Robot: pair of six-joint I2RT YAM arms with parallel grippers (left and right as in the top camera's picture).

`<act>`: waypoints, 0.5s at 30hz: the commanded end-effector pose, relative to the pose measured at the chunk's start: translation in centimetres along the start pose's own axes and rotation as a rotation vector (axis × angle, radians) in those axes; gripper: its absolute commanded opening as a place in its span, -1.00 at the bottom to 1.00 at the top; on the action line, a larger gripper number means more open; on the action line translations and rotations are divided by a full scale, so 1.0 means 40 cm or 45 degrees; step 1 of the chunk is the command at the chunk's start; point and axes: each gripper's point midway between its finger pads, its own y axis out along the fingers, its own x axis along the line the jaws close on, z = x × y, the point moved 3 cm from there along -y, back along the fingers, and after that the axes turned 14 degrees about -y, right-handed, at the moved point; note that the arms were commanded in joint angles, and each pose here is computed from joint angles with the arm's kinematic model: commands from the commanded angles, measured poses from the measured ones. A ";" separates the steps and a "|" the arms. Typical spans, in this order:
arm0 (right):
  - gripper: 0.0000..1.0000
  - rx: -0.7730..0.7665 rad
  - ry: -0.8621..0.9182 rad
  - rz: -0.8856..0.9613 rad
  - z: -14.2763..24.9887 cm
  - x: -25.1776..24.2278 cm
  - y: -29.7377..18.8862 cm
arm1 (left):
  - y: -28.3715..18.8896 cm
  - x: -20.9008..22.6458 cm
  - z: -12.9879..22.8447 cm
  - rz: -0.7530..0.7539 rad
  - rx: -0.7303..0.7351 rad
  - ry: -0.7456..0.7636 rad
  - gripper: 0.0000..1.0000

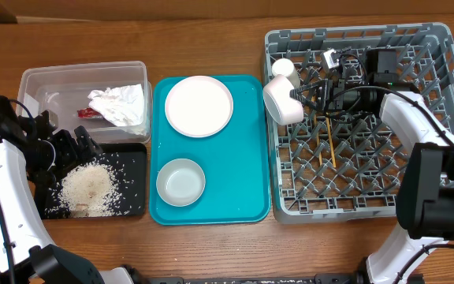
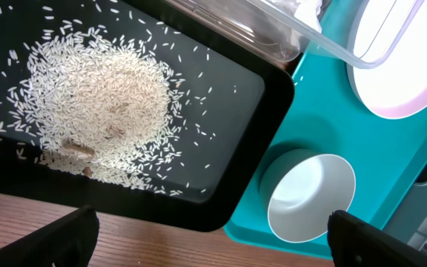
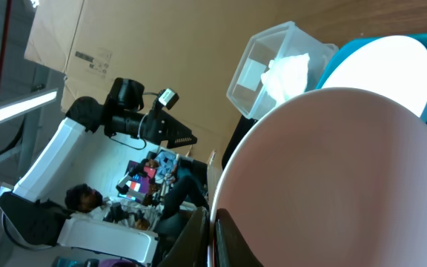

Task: Sort waste into correct bins and load items into the dishwasher
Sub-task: 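Lower the pink plate upright into the rack and open the right gripper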

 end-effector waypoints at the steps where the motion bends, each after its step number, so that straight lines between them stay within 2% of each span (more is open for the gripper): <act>1: -0.92 0.029 0.069 0.167 0.017 -0.051 -0.008 | -0.013 -0.012 -0.006 0.005 -0.027 0.039 1.00; 15: -0.80 0.005 0.189 0.342 0.017 -0.100 -0.053 | -0.013 -0.012 -0.006 0.005 -0.027 0.039 0.99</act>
